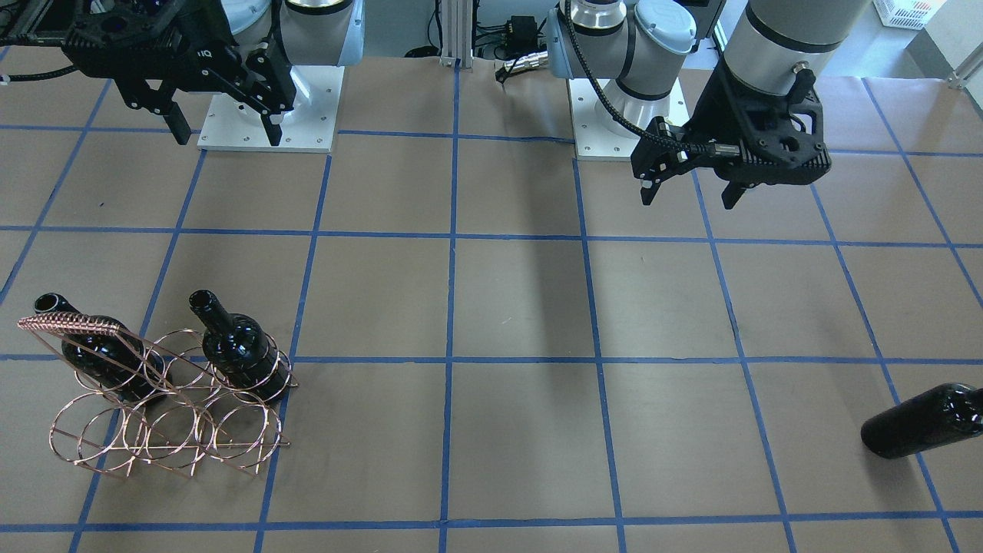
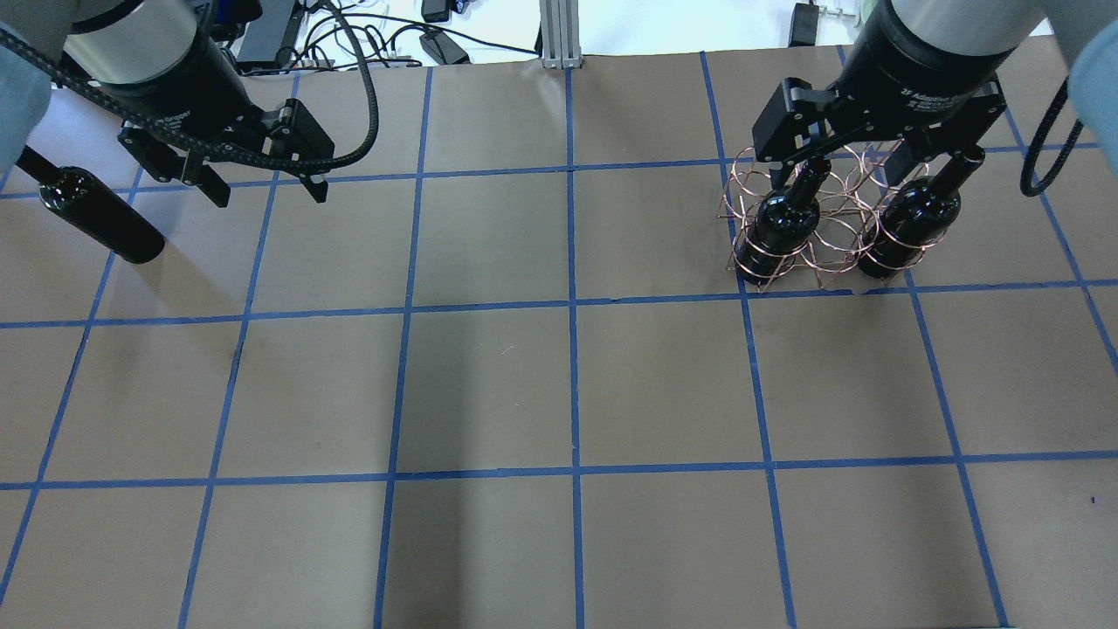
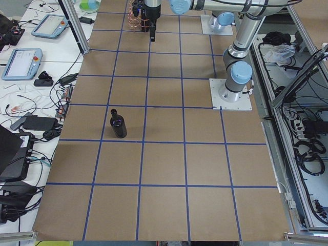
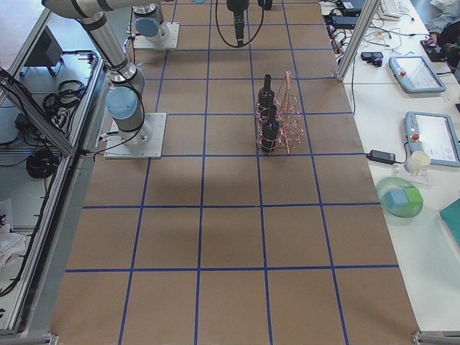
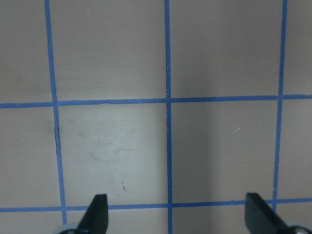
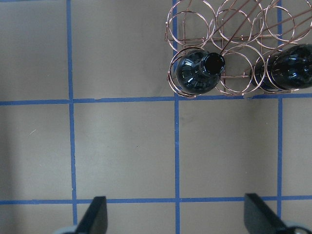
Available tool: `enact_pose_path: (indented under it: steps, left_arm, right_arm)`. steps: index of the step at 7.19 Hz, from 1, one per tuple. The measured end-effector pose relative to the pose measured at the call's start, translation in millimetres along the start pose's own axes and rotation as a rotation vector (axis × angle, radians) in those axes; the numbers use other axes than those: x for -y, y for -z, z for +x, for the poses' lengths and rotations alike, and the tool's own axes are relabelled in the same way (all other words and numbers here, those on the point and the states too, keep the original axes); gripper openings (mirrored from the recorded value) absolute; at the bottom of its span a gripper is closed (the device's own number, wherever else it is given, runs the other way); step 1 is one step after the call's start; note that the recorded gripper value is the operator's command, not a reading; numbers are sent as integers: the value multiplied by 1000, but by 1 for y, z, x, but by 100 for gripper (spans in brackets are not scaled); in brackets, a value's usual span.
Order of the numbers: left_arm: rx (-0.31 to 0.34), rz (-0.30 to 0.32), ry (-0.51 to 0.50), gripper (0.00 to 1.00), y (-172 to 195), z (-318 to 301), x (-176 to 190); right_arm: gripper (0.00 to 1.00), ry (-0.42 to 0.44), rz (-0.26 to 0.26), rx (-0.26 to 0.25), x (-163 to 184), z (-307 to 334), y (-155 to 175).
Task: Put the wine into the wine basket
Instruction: 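Move the left gripper toward the dark wine bottle at the far edge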
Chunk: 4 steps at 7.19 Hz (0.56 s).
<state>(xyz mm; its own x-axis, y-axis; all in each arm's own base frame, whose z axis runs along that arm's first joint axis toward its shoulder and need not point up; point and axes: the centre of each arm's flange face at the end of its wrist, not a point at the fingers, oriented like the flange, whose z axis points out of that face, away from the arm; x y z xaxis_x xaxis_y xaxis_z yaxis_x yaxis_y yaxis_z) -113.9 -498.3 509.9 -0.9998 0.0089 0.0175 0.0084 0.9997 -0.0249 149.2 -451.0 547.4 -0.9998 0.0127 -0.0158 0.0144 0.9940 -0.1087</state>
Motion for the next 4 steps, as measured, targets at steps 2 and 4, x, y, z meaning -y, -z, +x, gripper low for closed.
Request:
enact_pose_path:
  steps: [2, 4]
  left_arm:
    - [1, -1, 0, 100, 1, 0, -1]
    - [3, -1, 7, 100, 0, -4, 0]
  right_arm:
    - [100, 0, 0, 0, 0, 0, 0]
    - [100, 0, -1, 0, 0, 0, -1]
